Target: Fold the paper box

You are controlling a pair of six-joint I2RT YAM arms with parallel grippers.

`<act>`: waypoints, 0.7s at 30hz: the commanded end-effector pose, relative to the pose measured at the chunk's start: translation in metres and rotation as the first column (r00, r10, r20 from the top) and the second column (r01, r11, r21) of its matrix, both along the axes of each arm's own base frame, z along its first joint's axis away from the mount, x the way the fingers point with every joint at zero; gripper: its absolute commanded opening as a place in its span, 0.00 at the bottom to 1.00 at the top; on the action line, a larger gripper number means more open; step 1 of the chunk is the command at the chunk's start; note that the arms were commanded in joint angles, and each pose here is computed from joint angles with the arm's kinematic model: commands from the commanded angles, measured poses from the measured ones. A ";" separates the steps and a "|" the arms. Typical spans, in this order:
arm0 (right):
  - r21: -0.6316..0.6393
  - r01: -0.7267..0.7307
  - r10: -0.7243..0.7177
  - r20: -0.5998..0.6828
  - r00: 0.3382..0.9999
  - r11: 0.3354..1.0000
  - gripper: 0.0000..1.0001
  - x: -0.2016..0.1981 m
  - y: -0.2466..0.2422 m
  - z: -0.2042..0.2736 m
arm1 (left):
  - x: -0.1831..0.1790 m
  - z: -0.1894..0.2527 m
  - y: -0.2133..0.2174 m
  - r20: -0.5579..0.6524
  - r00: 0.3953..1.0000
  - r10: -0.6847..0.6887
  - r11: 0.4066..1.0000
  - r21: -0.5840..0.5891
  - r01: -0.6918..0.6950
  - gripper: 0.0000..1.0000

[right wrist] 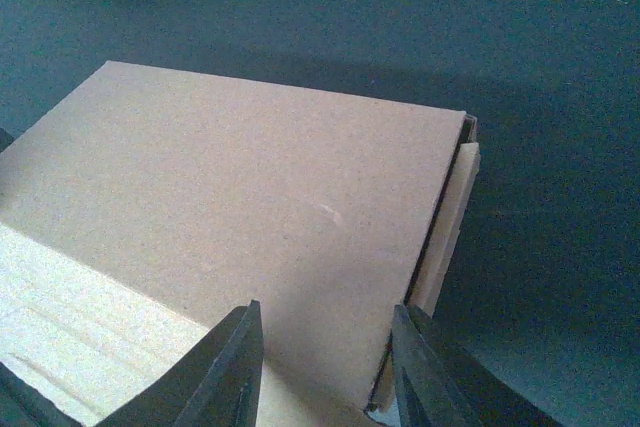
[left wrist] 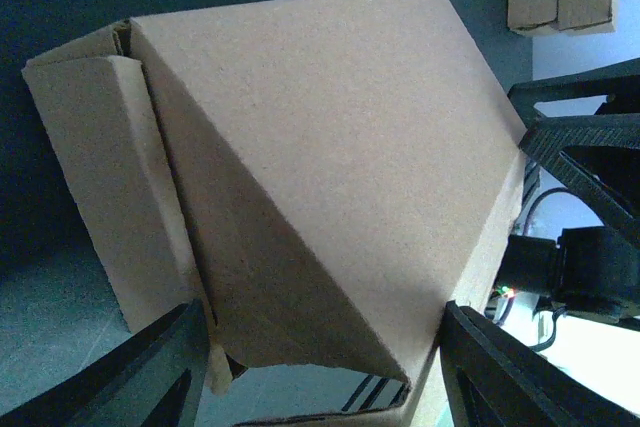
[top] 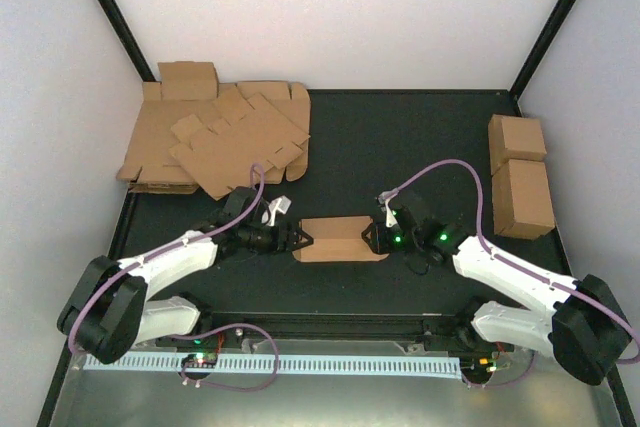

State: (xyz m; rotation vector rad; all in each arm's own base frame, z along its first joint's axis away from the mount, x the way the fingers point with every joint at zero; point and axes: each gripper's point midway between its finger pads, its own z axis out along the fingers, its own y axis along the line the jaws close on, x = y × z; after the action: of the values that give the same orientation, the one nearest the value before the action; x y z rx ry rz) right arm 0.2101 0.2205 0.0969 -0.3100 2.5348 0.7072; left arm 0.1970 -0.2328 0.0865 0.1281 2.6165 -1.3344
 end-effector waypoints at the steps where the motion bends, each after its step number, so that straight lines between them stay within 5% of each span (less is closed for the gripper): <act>1: 0.030 -0.005 0.005 0.006 1.000 1.000 0.39 0.003 0.006 0.008 | 0.007 0.002 -0.002 0.000 0.999 0.040 0.998 -0.044 -0.040 0.65; 6: 0.034 -0.010 0.010 0.004 1.000 0.999 0.38 0.003 0.007 0.008 | 0.006 0.009 -0.007 -0.013 0.999 0.035 0.995 -0.092 -0.036 0.60; 12: 0.028 -0.012 0.012 0.009 1.000 1.000 0.38 0.004 0.007 0.009 | 0.012 0.014 0.008 0.047 0.996 0.072 0.997 0.027 -0.073 0.60; 21: 0.036 -0.016 0.016 0.006 1.000 0.999 0.38 0.004 0.009 0.010 | 0.007 0.004 -0.003 -0.014 0.998 0.063 0.996 -0.064 -0.064 0.57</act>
State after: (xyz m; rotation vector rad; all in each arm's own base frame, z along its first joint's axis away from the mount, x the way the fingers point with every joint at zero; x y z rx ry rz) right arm 0.2101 0.2228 0.0962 -0.3150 2.5374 0.7189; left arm 0.2040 -0.2337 0.0932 0.0423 2.5736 -1.3623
